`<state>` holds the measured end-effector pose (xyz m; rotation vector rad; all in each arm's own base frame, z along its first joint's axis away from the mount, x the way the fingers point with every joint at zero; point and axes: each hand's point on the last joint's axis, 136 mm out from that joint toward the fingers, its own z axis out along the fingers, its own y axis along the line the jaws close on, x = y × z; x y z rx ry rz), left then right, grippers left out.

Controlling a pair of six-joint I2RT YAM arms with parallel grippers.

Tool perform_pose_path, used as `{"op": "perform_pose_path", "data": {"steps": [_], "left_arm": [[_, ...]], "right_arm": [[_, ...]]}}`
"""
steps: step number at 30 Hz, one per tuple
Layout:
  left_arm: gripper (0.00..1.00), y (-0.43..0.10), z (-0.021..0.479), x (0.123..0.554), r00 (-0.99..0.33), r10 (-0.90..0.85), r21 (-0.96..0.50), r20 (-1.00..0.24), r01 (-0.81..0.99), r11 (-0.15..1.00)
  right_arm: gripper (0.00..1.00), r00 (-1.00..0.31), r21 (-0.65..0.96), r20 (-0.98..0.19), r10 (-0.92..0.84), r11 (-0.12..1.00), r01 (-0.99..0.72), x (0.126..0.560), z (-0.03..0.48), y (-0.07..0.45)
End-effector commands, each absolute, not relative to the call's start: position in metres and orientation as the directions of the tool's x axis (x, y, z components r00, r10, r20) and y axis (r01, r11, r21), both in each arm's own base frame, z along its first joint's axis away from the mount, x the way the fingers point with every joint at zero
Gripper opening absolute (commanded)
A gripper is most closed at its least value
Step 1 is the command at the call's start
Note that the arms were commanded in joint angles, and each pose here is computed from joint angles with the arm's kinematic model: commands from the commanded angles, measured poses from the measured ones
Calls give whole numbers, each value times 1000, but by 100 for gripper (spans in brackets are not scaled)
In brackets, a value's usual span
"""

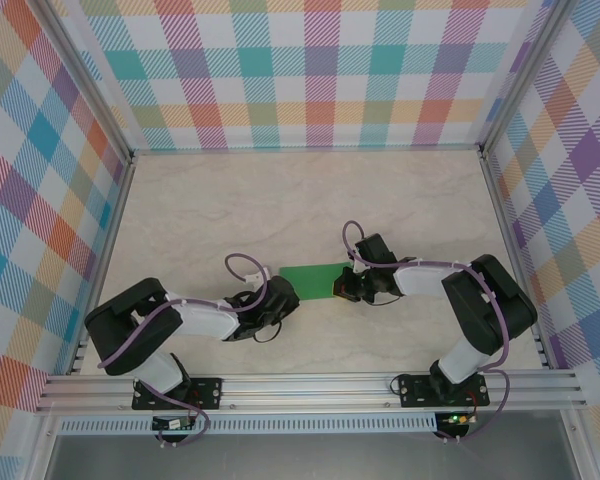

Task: Fold a paper plane with a square sheet of paper (pick it up from the middle)
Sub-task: First fold in half a square sheet of paper at the center of the table.

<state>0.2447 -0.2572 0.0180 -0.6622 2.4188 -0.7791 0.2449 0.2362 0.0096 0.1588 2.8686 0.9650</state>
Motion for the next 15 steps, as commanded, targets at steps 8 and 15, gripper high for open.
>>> {"op": "perform_pose_path", "data": {"steps": [8, 15], "left_arm": [[0, -174, -31, 209, -761, -530, -334, -374, -422, 843], [0, -166, -13, 216, -765, -517, -334, -384, -407, 850]], "right_arm": [[0, -980, 317, 26, 198, 928, 196, 209, -44, 172], [0, -985, 337, -3, 174, 927, 162, 215, -32, 177]]}}
